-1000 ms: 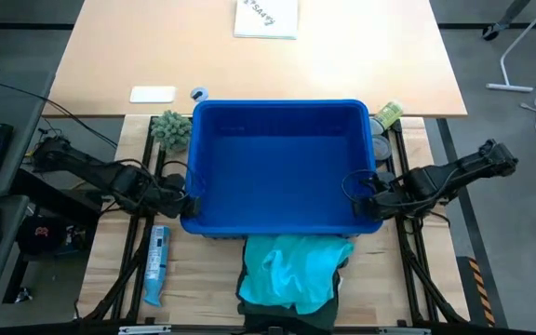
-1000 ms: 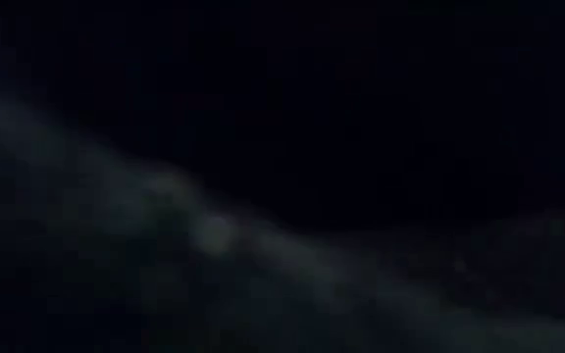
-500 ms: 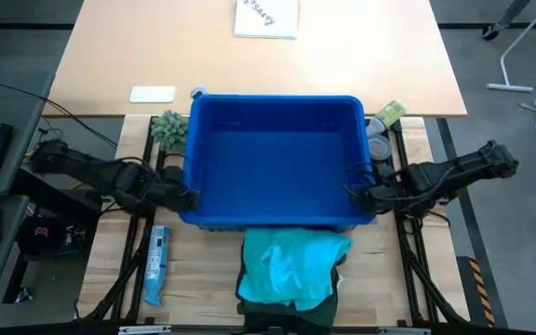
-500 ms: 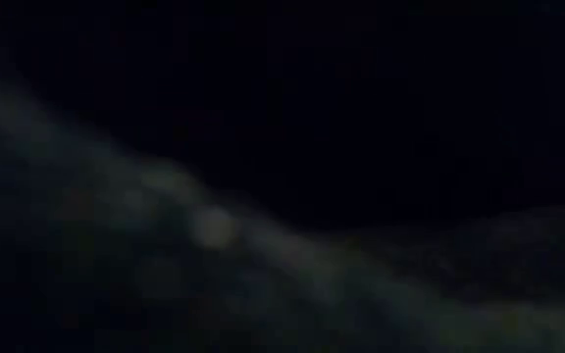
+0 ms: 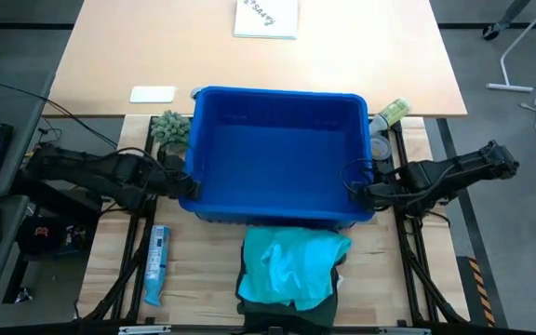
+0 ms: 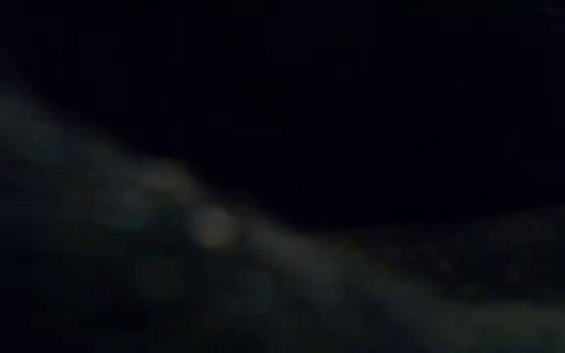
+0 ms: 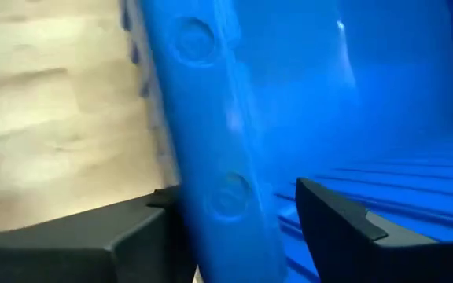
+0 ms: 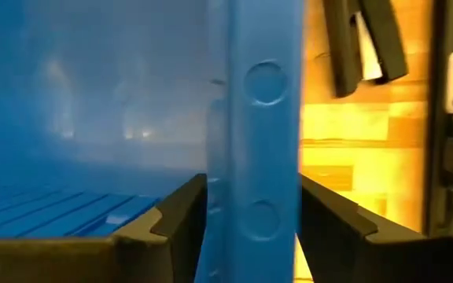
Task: Fold laundry
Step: Put the blue laundry bin on the top of the table
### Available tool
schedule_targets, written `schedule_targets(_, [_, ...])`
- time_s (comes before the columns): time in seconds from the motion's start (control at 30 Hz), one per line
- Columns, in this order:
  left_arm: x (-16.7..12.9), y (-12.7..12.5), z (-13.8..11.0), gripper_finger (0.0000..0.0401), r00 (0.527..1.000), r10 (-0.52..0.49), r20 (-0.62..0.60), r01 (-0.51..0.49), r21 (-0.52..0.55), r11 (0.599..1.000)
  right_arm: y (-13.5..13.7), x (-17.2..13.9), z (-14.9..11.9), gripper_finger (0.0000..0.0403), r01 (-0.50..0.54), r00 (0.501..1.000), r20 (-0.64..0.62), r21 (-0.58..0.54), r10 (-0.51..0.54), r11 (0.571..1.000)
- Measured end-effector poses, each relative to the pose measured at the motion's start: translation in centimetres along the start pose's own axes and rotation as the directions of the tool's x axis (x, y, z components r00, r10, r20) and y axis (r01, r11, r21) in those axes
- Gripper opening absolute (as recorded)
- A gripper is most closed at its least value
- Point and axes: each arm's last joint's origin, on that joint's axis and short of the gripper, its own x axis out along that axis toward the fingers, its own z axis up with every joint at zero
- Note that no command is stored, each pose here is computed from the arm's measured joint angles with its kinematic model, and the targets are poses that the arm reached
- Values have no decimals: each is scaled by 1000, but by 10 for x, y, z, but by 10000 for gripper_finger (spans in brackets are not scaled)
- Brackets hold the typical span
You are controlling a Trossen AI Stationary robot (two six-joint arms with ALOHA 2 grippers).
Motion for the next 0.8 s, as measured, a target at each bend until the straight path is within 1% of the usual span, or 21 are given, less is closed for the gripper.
schedule_targets(0.1, [0,3,4,168,1000,13,11,-13,18,1000,-3,-1,1,164,25,1000,8,-6,-25,1000])
schedule_targets(0.23, [-2,6,10,168,999,18,46,-18,5,1000,-5,-4,3,165,40,999,24,-31,-39,999])
schedule_targets(0.47, [-14,13,15,168,997,-35,67,37,-28,999,-8,-7,5,165,32,999,12,-43,-31,999])
schedule_targets(0.53, [-22,17,18,168,993,-52,108,55,-26,998,-11,-8,6,165,35,999,13,-46,-34,998])
schedule_targets(0.63, [-34,24,22,168,982,-56,180,63,-30,998,-17,-10,9,165,71,997,32,-54,-70,996])
schedule_targets(0.73, [-44,30,25,168,971,-57,232,69,-42,997,-24,-13,11,165,113,993,45,-64,-110,992])
schedule_targets(0.8, [-49,32,27,168,965,-71,253,86,-49,995,-27,-14,13,165,119,992,46,-58,-116,991])
